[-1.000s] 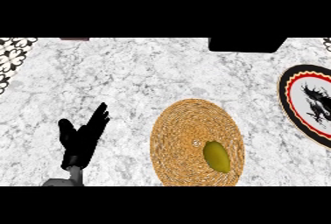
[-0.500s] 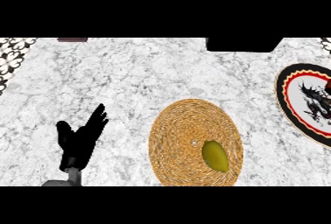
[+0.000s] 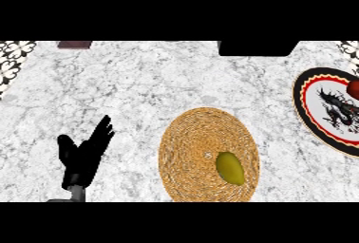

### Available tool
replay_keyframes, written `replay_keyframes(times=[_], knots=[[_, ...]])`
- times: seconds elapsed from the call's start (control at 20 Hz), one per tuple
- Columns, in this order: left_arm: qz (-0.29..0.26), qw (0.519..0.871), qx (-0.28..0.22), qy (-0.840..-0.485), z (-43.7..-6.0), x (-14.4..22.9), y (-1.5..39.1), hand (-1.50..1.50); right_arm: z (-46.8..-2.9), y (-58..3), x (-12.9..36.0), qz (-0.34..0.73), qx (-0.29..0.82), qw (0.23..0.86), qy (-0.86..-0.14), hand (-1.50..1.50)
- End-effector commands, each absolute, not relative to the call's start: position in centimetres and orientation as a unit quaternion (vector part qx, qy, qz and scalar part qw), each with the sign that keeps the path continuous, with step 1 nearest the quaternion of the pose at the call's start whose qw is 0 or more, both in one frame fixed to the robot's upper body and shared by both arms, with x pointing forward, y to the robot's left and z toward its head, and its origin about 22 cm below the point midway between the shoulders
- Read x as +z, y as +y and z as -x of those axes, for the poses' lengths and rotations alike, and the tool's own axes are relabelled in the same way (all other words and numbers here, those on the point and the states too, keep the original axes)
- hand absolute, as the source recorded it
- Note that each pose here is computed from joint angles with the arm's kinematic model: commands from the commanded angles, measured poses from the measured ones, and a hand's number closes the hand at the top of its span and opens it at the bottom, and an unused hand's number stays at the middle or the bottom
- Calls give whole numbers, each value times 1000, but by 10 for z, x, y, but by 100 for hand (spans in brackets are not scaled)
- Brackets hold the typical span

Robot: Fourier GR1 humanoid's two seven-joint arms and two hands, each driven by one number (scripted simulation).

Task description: Pick the bell pepper from the placemat and place it in the plate

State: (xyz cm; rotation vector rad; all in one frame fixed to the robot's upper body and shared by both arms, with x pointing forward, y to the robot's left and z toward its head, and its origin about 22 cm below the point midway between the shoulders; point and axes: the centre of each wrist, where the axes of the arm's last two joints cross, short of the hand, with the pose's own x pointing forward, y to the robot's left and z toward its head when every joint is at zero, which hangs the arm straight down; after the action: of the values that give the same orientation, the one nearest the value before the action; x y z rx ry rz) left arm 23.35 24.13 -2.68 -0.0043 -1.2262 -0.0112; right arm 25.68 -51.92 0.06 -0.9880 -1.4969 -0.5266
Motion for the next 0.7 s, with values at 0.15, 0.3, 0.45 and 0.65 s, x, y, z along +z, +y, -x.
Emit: replay_keyframes(times=[0.15, 0.3, 0.45, 0.65], knots=[[-9, 829, -8, -560, -225, -25, 260, 0, -197, -532, -28, 362, -184, 625, -667, -150], [-9, 831, 2, -557, -227, -31, 240, 0, -178, -537, -26, 364, -156, 632, -666, -150], [-11, 827, 8, -561, -233, -34, 250, 0, -167, -526, -28, 384, -133, 640, -652, -150], [-3, 828, 3, -560, -240, -29, 244, 0, -141, -510, -34, 390, -122, 647, -644, -150]])
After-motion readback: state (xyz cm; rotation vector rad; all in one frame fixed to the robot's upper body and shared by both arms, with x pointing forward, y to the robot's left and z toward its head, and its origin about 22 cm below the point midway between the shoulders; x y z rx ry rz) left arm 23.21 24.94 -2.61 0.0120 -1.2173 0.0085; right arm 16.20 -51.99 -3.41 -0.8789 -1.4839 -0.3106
